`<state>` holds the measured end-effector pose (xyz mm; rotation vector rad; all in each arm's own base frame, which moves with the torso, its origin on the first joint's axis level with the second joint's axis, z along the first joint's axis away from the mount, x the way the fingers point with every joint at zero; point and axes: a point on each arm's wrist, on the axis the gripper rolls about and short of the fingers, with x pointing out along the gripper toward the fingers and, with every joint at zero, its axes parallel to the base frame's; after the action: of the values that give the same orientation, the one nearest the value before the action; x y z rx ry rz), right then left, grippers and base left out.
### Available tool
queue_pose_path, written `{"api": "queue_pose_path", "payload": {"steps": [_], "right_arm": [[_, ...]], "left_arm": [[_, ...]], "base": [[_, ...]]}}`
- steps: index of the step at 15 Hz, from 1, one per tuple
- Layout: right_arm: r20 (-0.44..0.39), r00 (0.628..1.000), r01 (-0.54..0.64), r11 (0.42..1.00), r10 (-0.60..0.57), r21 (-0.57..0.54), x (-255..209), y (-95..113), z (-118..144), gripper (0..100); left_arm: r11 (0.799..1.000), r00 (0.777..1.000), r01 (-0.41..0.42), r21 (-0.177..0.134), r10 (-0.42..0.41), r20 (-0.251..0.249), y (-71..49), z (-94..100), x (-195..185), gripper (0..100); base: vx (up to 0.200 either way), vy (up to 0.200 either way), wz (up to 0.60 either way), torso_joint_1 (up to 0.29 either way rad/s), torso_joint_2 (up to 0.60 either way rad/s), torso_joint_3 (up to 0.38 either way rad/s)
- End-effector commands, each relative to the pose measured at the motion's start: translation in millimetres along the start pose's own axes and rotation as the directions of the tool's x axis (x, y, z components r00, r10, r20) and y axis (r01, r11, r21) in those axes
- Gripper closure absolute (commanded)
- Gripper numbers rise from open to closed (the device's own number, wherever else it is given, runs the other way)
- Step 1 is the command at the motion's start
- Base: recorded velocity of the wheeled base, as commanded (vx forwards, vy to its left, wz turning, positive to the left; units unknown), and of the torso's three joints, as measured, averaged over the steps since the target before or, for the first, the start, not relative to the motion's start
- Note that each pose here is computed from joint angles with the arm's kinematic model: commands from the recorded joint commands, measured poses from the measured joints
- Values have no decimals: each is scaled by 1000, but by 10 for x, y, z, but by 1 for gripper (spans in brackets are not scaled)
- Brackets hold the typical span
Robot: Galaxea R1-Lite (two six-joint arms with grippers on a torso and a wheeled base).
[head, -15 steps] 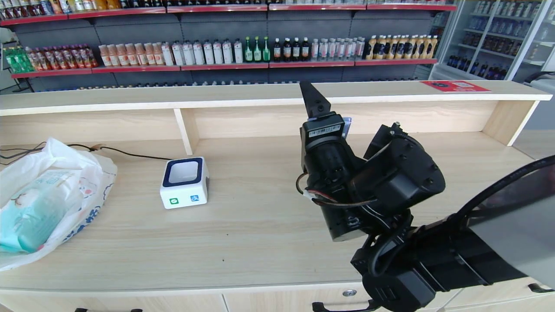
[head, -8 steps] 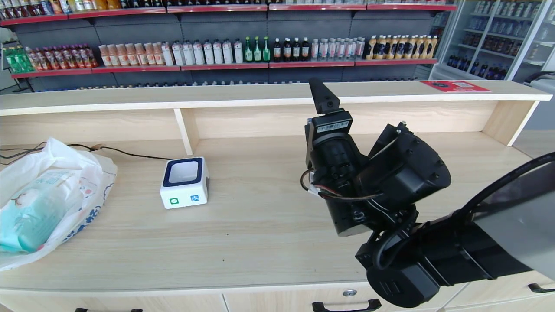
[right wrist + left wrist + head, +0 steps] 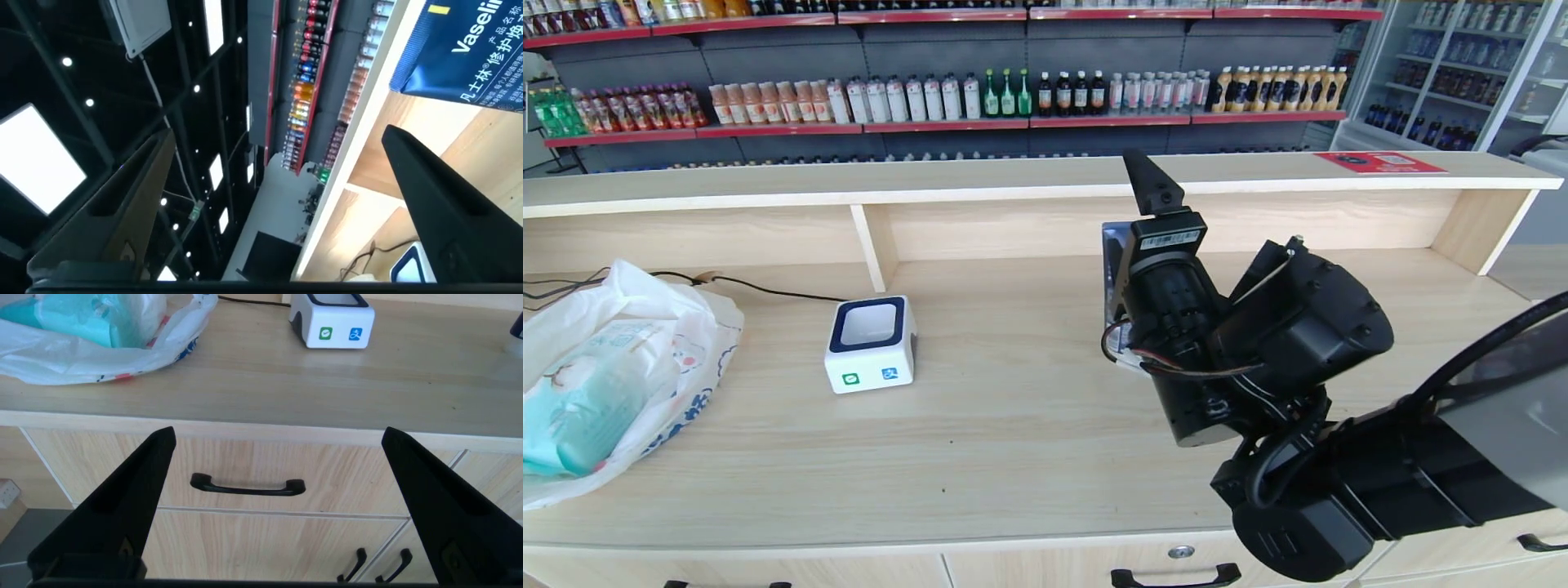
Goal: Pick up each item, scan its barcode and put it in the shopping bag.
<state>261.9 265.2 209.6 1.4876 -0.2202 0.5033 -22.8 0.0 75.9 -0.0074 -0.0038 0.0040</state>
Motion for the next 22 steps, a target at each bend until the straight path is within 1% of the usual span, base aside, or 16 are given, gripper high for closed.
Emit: {"api": "queue_pose_path", "payload": {"steps": [1,8,11,12,14,19,22], "right_arm": [[1,1000,-4,1000,3,14,-2,16,4,0],[-10,999,40,999,-40,10,-121,-31,64,0],[-18,999,32,999,-31,21,-111,-18,61,0],[-35,999,26,999,-25,26,-108,-23,66,0],[-35,999,28,999,-26,45,-108,-28,70,0],[-27,999,38,998,-37,47,-122,-40,123,0],[-53,998,28,998,-25,58,-117,-36,121,0]], "left_arm": [[1000,1000,-1,0,1,1,0,0,0,0],[1000,1000,1,0,-1,1,0,0,0,0],[1000,1000,-1,0,1,1,0,0,0,0],[1000,1000,-1,0,1,1,0,0,0,0],[1000,1000,-1,0,1,1,0,0,0,0],[1000,1000,-1,0,1,1,0,0,0,0],[1000,1000,-1,0,1,1,0,0,0,0]], "base": [[0,0,0,0,0,0],[0,0,0,0,0,0],[0,0,0,0,0,0],[0,0,0,0,0,0],[0,0,0,0,0,0],[0,0,0,0,0,0],[0,0,0,0,0,0]]}}
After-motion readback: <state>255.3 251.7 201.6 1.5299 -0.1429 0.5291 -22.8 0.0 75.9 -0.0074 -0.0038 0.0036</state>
